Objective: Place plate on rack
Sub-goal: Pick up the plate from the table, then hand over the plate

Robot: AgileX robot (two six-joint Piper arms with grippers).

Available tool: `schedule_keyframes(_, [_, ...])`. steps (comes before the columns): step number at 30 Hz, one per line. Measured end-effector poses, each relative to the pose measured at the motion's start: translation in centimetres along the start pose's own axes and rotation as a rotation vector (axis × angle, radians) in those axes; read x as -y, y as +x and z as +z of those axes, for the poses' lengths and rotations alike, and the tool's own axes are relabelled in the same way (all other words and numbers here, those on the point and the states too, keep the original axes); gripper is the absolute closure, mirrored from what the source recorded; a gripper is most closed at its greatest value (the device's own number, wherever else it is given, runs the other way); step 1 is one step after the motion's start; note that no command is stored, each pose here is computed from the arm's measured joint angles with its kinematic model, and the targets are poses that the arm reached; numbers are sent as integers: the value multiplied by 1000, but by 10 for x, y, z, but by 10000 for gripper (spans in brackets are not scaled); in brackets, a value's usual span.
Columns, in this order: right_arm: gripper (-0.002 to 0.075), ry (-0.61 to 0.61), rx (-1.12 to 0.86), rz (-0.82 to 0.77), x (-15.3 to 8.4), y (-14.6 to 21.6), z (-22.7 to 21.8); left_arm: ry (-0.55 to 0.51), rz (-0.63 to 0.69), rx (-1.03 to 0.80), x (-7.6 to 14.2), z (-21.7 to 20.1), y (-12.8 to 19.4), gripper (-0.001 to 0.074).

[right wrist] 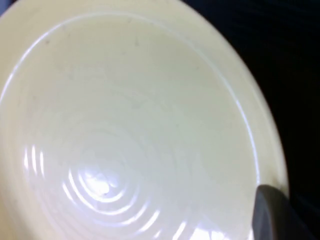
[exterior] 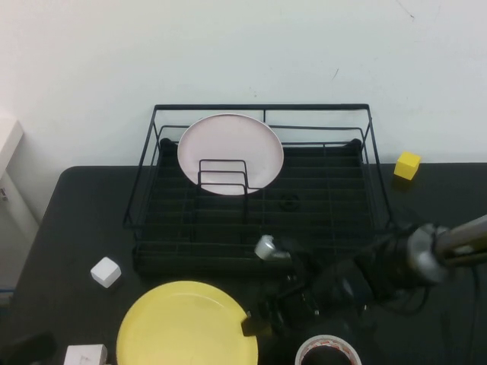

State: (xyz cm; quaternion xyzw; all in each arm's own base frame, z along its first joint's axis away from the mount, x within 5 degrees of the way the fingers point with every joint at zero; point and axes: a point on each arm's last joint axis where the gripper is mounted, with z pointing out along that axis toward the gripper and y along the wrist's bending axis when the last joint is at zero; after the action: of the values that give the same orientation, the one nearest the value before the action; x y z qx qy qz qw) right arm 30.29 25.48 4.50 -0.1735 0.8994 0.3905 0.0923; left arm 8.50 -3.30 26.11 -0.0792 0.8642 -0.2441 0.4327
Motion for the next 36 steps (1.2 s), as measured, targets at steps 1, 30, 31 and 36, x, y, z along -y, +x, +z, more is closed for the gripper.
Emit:
schedule_keyframes(1, [713, 2, -3, -41, -8, -3, -6, 19, -6, -27, 4, -3, -1, 737])
schedule_keyframes(30, [708, -163, 264, -709, -177, -18, -163, 55, -72, -166, 24, -10, -20, 639])
schedule_keyframes(31, [707, -165, 276, -729, -177, -19, -164, 59, -57, -156, 24, -10, -20, 661])
schedule_keyframes(36, [652, -214, 348, -849, -181, -22, -168, 64, 96, -118, 24, -10, -23, 664])
